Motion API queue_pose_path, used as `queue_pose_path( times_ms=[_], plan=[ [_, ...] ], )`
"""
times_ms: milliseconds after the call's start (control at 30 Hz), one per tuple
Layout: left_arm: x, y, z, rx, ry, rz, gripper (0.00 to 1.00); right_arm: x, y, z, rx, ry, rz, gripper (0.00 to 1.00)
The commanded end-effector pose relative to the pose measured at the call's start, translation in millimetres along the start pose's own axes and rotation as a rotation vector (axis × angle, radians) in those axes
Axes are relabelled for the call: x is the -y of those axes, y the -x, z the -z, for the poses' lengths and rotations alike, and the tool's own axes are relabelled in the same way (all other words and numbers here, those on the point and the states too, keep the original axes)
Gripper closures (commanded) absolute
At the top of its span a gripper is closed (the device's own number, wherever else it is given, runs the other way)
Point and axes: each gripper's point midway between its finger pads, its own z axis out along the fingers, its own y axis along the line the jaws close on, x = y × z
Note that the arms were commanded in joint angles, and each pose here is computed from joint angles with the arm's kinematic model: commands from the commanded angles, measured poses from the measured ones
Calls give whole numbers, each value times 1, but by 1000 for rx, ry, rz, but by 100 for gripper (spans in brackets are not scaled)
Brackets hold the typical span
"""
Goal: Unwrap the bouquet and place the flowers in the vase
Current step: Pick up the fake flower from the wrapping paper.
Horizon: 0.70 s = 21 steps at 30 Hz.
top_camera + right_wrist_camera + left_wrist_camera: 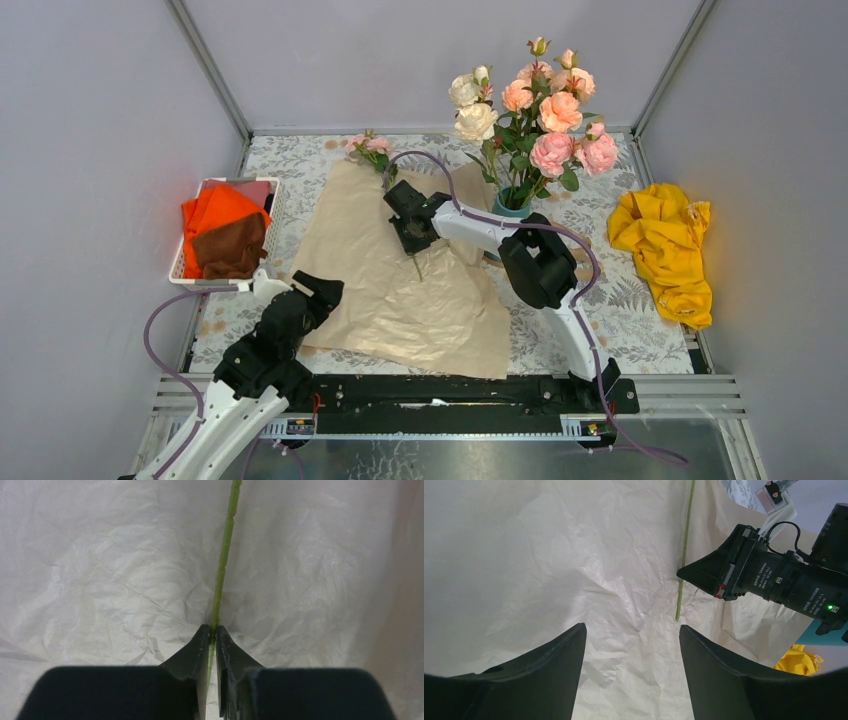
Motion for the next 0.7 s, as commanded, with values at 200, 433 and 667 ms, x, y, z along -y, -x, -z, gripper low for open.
queue_pose_path(
  times_ms=[200,433,667],
  plan=[
    [22,-7,-7,-27,-97,-11,25,1,14,18,85,11,-8,100],
    [41,-11,-9,-44,-181,-7,25,-11,20,57,160,100,-15,100],
    [62,-13,-13,-51,-272,3,25,-20,15,91,193,147,-1,100]
  ],
)
